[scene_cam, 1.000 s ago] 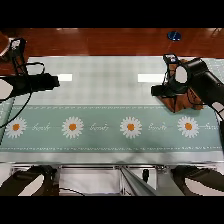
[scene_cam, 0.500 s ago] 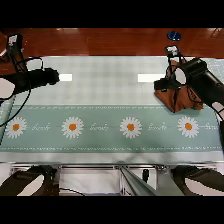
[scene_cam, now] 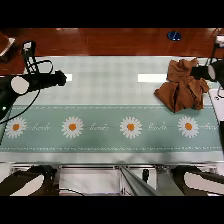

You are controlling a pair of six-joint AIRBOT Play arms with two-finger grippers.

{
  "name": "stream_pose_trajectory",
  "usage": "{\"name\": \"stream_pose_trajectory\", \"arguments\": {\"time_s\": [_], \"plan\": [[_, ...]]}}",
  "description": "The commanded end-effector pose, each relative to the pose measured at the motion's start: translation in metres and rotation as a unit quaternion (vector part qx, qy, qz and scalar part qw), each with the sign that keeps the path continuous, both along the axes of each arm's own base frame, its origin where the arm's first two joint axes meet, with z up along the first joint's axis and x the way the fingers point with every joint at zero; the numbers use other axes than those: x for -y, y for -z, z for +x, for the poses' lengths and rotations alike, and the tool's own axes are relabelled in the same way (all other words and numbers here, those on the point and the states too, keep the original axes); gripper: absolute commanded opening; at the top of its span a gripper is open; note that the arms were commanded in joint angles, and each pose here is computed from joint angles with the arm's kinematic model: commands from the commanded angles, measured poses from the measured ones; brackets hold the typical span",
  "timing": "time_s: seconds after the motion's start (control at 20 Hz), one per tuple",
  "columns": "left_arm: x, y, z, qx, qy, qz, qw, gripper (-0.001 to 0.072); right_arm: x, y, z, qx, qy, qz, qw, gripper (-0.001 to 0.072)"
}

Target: Fold the shirts.

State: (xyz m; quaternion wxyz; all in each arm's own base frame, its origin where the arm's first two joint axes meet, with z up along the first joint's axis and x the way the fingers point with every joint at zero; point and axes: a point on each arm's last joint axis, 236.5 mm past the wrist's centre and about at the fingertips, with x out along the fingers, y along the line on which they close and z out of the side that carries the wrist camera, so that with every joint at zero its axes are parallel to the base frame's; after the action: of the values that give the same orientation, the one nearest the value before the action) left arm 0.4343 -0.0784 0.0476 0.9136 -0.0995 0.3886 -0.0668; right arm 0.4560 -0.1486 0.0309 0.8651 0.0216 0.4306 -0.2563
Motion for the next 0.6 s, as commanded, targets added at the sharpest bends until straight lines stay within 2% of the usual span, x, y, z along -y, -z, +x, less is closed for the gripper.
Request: {"name": "stream_pose_trajectory", "arguments": {"time_s": [0.0, 0.15, 0.4, 0.45, 0.5, 0.55], "plan": [[0.0, 0.016, 0.002, -0.018, -0.001, 0.002, 1.0, 0.0509, 0.033, 0.06, -0.009, -0.001, 0.071, 0.142, 0.987, 0.0413], [0.0, 0.021, 0.002, -0.023, -0.001, 0.002, 1.0, 0.0509, 0.025, 0.106, -0.009, -0.04, 0.063, 0.215, 0.974, 0.0413], [0.001, 0.032, 0.0, -0.04, 0.001, 0.004, 0.999, 0.0509, -0.031, 0.144, -0.002, -0.111, 0.005, 0.302, 0.947, 0.04], [0.001, 0.037, -0.004, -0.052, 0.003, 0.005, 0.999, 0.0509, -0.043, 0.146, -0.004, -0.128, -0.009, 0.311, 0.942, 0.0328], [0.001, 0.04, -0.01, -0.067, 0.006, 0.006, 0.998, 0.0509, -0.053, 0.143, -0.006, -0.14, -0.028, 0.314, 0.939, 0.016], [0.0, 0.042, -0.017, -0.083, 0.016, 0.013, 0.996, 0.0509, -0.065, 0.135, -0.005, -0.149, -0.056, 0.318, 0.935, 0.0022]]}}
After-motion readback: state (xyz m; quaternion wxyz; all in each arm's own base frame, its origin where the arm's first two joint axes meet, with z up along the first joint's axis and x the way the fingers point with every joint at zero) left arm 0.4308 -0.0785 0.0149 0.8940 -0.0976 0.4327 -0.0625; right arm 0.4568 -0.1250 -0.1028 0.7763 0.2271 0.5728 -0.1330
